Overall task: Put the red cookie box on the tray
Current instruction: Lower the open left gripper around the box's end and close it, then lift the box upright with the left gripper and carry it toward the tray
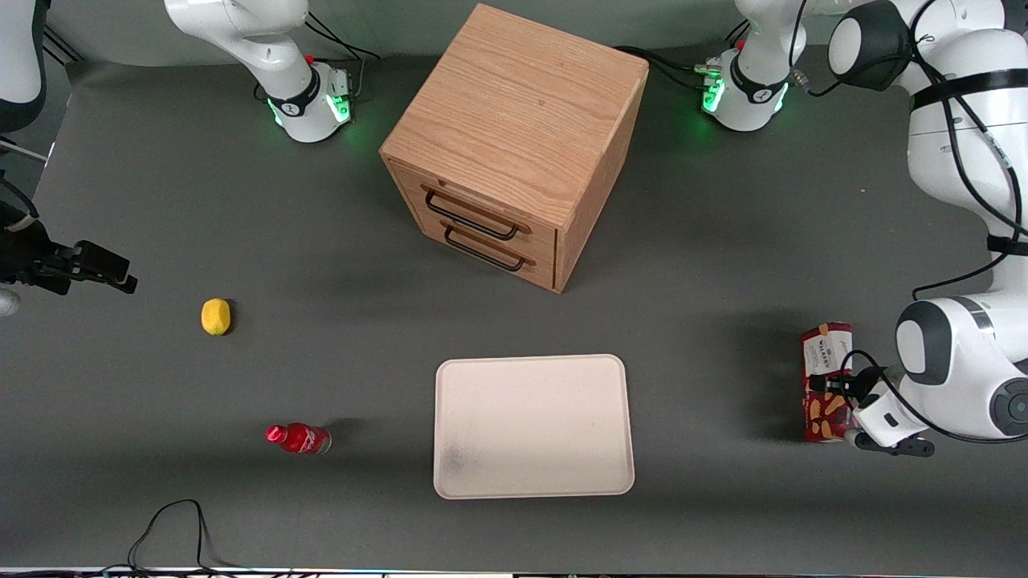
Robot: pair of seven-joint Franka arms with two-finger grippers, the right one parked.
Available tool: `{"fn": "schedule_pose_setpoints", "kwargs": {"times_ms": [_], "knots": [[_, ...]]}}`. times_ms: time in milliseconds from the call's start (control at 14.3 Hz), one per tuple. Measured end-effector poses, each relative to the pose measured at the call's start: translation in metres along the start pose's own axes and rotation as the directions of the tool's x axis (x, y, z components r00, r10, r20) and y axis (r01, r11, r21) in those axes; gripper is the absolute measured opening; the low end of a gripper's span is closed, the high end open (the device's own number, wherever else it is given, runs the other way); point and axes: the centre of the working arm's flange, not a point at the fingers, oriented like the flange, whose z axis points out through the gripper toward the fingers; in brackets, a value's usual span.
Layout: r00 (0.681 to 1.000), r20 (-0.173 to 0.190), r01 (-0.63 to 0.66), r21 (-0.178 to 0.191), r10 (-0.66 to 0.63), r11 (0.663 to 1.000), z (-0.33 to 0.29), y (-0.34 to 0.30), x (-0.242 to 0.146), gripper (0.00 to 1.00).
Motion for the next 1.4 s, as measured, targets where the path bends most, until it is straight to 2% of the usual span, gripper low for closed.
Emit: {"fn": "schedule_pose_setpoints", "kwargs": {"times_ms": [70, 350, 631, 841, 911, 1121, 1261, 1401], "knots": [[1.000, 0.001, 0.000, 0.000, 0.000, 1.000, 0.000, 0.000, 0.000, 0.47], [1.000, 0.003, 0.002, 0.000, -0.002, 1.000, 0.001, -0.001, -0.001, 0.07], [1.000, 0.013, 0.002, -0.003, -0.002, 1.000, -0.009, 0.000, -0.004, 0.04], [1.000, 0.021, -0.004, -0.007, 0.004, 1.000, -0.077, 0.010, -0.026, 0.04], [1.000, 0.021, -0.003, -0.005, 0.003, 1.000, -0.110, 0.016, -0.040, 0.04], [0.998, 0.060, 0.018, 0.017, -0.019, 1.000, -0.202, 0.045, -0.096, 0.04], [0.998, 0.060, 0.022, 0.025, -0.023, 0.999, -0.253, 0.060, -0.134, 0.04], [0.999, 0.042, 0.023, 0.029, -0.024, 0.999, -0.290, 0.067, -0.165, 0.04]]}}
